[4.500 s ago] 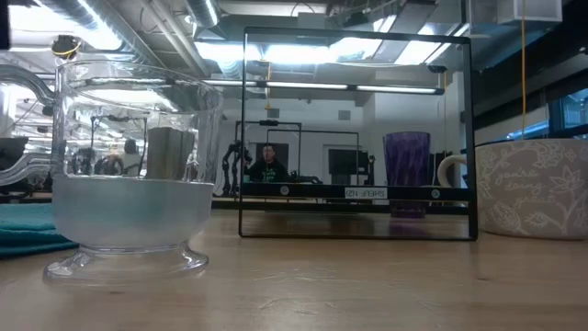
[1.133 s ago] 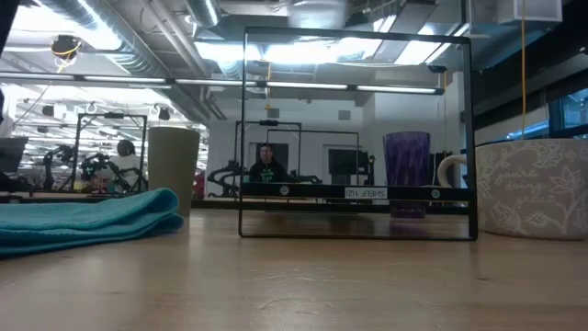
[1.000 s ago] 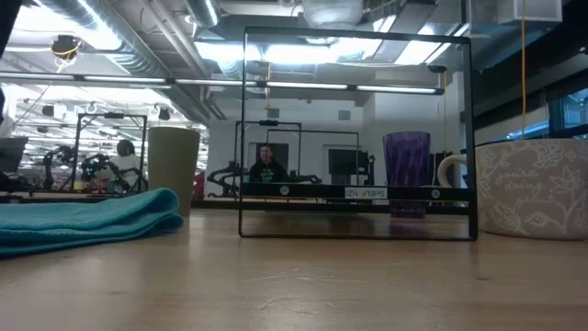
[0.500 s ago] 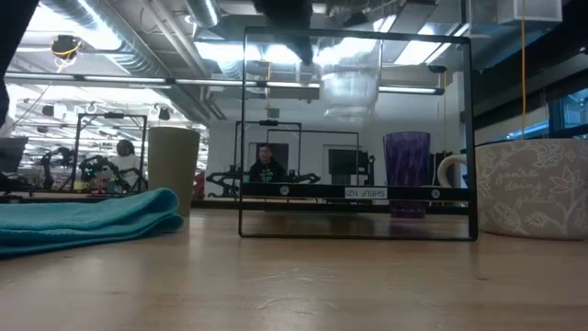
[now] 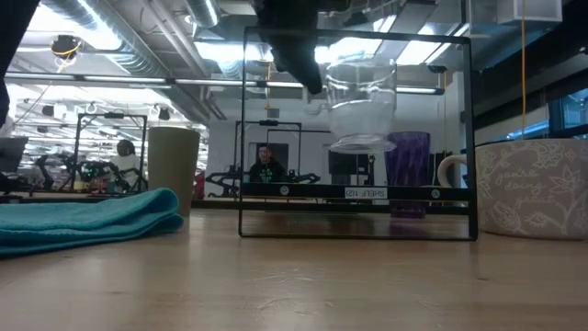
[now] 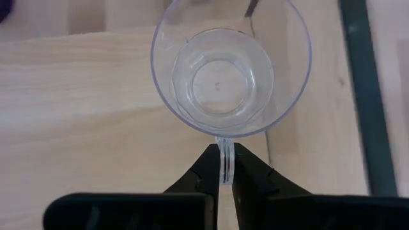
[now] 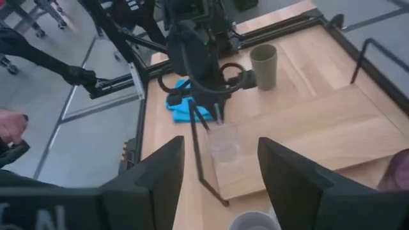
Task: Stack small to large cups/mugs on shelf
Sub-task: Put the transparent mug on the shelf
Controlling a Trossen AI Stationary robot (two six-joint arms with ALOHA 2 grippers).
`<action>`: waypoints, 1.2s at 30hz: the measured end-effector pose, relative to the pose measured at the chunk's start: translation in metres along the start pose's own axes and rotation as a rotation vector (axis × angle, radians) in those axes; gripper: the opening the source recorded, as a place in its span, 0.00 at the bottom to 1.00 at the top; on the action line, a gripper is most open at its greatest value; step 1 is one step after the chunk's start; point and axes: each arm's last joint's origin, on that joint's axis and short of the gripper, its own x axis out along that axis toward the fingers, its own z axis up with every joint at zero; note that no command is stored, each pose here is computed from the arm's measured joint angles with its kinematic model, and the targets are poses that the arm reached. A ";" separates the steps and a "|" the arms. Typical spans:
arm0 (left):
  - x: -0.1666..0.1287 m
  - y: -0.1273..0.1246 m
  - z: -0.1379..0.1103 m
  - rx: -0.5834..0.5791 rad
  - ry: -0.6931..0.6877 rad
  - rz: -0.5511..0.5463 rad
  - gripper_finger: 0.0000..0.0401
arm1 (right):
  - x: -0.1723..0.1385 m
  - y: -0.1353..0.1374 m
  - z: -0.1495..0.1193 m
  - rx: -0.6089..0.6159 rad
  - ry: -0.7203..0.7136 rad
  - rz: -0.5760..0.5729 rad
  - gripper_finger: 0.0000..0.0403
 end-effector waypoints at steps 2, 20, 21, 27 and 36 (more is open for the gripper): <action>0.003 0.000 -0.003 -0.010 0.018 0.014 0.04 | -0.001 -0.001 -0.001 -0.011 -0.001 -0.012 0.50; 0.014 -0.004 -0.010 -0.064 0.029 0.002 0.04 | -0.001 -0.001 -0.001 -0.017 0.001 -0.023 0.50; 0.015 -0.004 -0.011 -0.064 0.027 0.002 0.04 | -0.001 -0.001 -0.001 -0.017 0.001 -0.023 0.50; 0.024 -0.003 -0.020 -0.079 0.068 0.007 0.05 | -0.001 -0.001 -0.001 -0.017 0.001 -0.022 0.50; 0.026 -0.011 -0.019 -0.087 0.037 0.023 0.13 | -0.001 -0.002 -0.004 -0.019 0.027 -0.033 0.50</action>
